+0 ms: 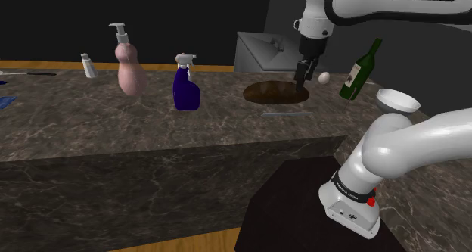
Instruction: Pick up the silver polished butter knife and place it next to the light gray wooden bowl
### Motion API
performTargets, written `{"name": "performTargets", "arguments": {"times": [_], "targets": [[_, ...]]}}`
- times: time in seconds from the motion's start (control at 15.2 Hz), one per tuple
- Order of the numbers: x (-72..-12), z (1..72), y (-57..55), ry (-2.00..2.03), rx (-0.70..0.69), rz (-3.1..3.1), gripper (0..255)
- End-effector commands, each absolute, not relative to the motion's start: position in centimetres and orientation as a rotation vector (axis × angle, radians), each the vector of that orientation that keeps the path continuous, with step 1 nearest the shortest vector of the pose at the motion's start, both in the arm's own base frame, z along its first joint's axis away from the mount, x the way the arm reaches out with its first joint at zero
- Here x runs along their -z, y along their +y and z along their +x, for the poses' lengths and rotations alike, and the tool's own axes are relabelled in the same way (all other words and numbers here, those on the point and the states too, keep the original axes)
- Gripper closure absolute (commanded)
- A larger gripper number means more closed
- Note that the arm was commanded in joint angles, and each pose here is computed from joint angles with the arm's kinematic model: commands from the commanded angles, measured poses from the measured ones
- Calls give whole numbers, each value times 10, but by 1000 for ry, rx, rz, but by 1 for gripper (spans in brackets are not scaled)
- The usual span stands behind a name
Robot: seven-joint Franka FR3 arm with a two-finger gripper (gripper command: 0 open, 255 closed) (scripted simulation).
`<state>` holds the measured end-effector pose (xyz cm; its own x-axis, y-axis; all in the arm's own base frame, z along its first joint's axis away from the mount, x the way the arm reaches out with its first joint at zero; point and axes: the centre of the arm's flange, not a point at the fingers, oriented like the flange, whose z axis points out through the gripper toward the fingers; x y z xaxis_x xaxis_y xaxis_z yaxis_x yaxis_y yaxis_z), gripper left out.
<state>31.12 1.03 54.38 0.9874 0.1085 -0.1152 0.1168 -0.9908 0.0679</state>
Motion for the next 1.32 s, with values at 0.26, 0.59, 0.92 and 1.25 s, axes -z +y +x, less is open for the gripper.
{"name": "performTargets", "arguments": {"times": [0.26, 0.59, 0.92, 1.25], "targets": [[-503, 312, -24, 518, 107, 3047, 0], [-451, 324, -64, 946, 24, 2978, 0], [-397, 349, -95, 1364, -61, 2847, 0], [-367, 355, -99, 1433, -76, 2818, 0]]}}
